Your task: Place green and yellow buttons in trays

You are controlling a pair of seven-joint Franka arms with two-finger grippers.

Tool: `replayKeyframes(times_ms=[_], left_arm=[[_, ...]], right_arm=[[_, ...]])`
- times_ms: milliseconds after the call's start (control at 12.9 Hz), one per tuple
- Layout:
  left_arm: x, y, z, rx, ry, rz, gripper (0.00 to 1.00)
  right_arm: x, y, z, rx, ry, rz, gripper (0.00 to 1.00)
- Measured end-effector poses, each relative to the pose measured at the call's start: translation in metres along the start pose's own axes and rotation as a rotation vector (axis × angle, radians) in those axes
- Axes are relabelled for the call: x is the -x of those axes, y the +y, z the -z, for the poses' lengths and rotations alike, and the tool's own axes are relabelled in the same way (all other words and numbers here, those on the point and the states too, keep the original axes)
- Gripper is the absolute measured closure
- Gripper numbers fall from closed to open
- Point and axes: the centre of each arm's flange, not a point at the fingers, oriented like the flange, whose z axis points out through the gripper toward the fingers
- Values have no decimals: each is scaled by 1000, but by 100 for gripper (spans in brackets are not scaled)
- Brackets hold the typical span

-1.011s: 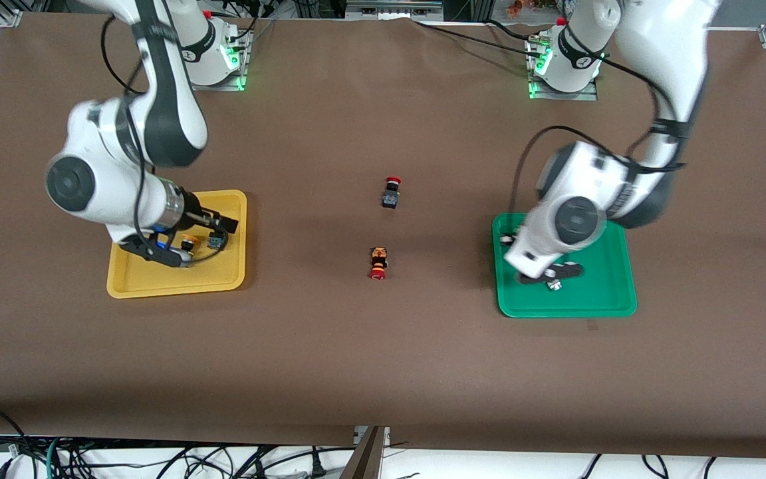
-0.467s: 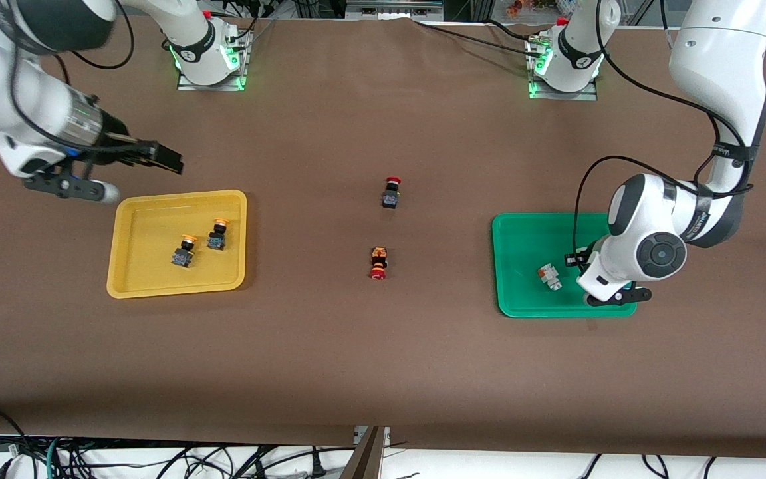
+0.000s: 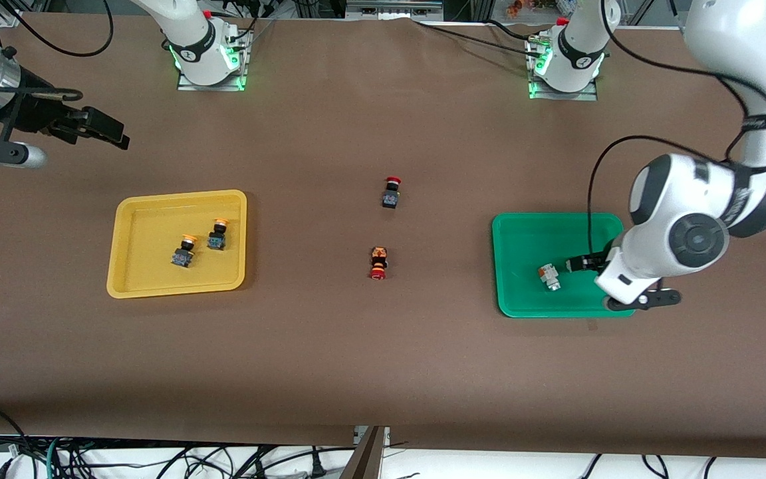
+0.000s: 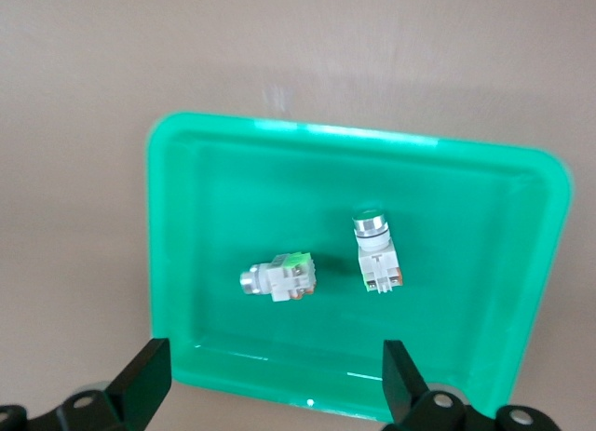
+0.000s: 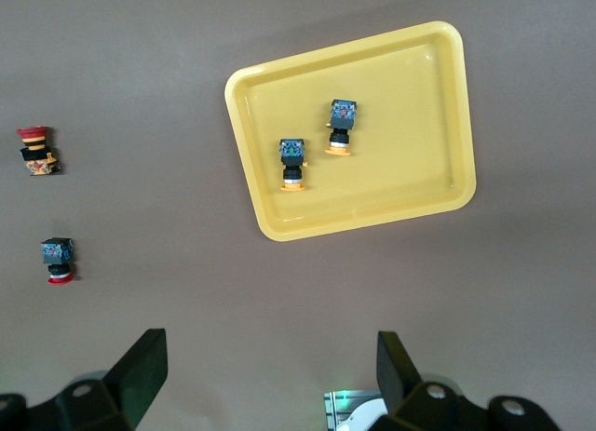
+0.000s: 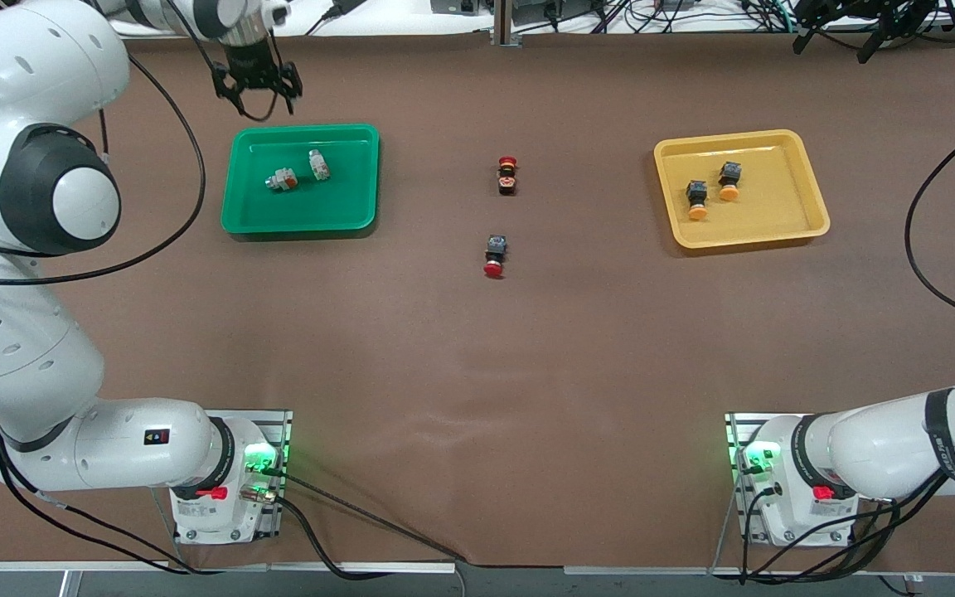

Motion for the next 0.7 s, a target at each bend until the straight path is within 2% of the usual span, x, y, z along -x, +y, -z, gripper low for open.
replayKeyframes(times_ms=[233,467,700], left_arm=[[18,-14,94,10,117,-50,0],[60,-38,165,44,158,-190,0],[100,-86,191,126,177,-156,0]], right_arm=[[0,-3,-3,45,9,18,0],[-1,-4,-3,49,14,29,0],[-2,-4,-3,55,20,32,0]])
